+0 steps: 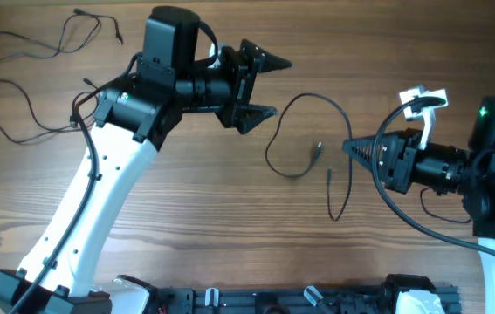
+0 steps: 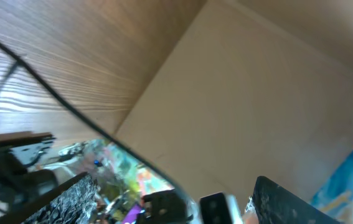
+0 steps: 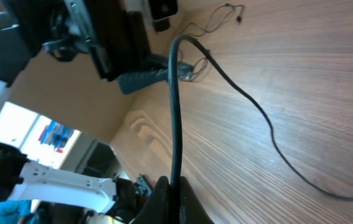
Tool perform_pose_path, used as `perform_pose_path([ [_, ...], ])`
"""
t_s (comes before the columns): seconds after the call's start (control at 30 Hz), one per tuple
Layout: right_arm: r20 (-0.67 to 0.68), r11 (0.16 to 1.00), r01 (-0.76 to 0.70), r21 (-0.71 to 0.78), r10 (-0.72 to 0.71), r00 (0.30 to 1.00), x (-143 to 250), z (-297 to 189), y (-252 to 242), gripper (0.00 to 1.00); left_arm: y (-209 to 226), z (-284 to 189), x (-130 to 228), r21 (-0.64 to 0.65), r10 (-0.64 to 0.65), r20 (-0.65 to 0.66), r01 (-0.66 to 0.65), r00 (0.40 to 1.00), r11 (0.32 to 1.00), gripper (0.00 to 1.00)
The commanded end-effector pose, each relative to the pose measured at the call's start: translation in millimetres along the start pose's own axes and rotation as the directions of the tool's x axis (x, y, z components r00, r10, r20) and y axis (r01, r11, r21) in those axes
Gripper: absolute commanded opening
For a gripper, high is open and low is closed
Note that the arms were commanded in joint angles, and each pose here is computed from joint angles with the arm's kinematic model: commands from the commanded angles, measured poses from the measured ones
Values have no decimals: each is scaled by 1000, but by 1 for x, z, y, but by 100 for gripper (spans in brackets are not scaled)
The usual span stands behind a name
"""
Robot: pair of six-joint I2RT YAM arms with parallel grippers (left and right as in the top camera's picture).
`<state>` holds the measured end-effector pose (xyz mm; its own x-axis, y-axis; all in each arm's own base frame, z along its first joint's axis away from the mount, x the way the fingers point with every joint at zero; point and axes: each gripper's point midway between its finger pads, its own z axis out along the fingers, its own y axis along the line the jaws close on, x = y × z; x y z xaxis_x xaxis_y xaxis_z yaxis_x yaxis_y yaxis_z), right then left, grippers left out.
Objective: Untangle cables
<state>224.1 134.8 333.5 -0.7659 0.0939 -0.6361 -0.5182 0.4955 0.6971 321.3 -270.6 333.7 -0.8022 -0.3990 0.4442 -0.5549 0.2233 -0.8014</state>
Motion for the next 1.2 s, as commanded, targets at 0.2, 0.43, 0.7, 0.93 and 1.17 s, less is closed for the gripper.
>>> perform_pose_path([
  [0.2, 6, 994, 30, -109, -30, 1000, -6, 1, 25, 4, -4, 8, 15, 4, -130, -16, 130, 991, 991, 75],
  [0.43, -33, 992, 65, -107, -69, 997, -2, 20, 37, 4, -5, 20, 10, 17, -96, 71, 95, 993, 995, 70],
  [0.7, -4, 985, 112, -132, -113, 994, -11, 22, 47, 4, 12, 19, -7, -30, -136, 166, 143, 977, 989, 58],
  [0.93, 1, 985, 110, -133, -111, 994, -12, 22, 48, 4, 11, 21, -8, -30, -137, 166, 144, 977, 989, 42],
  [1.17, -2, 992, 94, -79, -95, 995, -11, 23, 38, 4, 10, 21, -4, -29, -134, 139, 139, 981, 990, 34],
])
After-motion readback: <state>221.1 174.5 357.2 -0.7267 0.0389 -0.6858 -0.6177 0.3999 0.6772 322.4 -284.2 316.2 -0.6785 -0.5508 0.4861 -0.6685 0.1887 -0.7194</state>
